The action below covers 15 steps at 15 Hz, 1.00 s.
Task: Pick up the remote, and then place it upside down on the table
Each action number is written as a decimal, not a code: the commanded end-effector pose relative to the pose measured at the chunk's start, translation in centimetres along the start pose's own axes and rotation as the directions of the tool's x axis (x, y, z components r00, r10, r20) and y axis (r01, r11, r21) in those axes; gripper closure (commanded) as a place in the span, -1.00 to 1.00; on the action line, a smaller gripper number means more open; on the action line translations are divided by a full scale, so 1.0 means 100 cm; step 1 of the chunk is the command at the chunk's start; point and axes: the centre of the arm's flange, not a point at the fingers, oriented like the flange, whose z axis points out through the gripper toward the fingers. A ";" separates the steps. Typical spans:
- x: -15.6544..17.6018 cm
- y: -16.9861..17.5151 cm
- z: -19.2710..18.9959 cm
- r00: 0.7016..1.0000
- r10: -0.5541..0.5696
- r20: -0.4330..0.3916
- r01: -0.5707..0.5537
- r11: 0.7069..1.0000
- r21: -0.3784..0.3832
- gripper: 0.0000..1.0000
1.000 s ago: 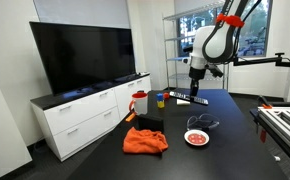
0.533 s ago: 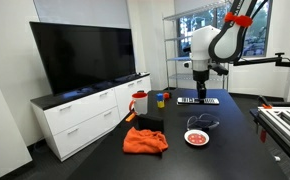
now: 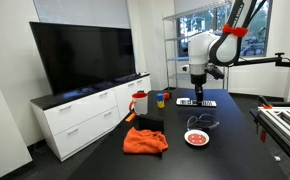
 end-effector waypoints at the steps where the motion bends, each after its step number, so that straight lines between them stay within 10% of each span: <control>1: 0.024 0.009 0.029 1.000 0.023 0.004 -0.023 0.999 -0.024 0.37; 3: 0.027 0.010 0.033 0.999 0.034 0.005 -0.034 0.999 -0.023 -0.63; 6: 0.033 0.011 0.036 0.999 0.042 0.000 -0.042 0.999 -0.016 -0.94; 15: -0.002 0.017 0.005 0.993 0.069 0.092 -0.070 0.998 0.007 -1.00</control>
